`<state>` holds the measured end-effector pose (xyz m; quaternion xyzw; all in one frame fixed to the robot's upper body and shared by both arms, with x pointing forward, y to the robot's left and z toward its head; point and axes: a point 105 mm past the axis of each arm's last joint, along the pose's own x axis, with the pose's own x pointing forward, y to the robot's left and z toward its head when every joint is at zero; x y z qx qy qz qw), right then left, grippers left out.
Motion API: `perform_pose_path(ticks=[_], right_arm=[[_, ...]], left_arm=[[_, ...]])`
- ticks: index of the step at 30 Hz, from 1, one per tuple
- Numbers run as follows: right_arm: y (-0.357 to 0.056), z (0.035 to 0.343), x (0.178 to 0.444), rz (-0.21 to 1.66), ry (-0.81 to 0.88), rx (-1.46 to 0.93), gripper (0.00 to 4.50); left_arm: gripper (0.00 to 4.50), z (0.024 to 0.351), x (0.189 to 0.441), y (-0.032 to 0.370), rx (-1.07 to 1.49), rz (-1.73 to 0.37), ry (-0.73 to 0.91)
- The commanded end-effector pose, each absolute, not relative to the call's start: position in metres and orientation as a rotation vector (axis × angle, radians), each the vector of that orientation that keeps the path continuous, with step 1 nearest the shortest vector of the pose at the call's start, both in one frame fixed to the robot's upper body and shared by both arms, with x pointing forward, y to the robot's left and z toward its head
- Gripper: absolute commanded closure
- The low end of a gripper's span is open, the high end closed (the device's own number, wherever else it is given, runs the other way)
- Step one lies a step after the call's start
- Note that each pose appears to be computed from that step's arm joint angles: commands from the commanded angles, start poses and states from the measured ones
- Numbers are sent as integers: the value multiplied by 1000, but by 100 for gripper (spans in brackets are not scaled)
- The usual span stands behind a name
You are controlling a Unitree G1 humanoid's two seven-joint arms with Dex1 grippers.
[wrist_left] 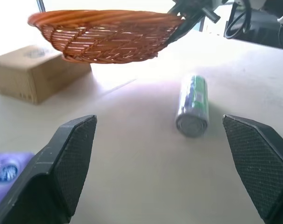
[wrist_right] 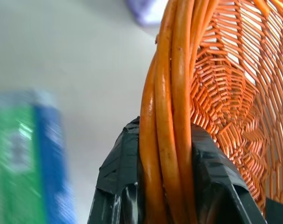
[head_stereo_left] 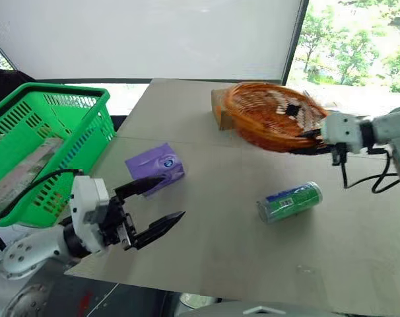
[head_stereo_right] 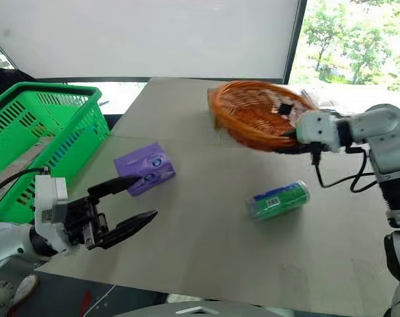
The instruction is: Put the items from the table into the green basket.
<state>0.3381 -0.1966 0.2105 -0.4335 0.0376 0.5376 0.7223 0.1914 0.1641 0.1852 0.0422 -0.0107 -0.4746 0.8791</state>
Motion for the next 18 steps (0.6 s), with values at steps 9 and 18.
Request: perform_pose_path(ticks=[9,18], right_arm=[[-354,207,367,445,321,-1040,205],[-277,234,358,776,116,-708,3]], left_arm=[[0,188,227,150,99,-1016,-73],[0,169,274,211,348,-585,82]])
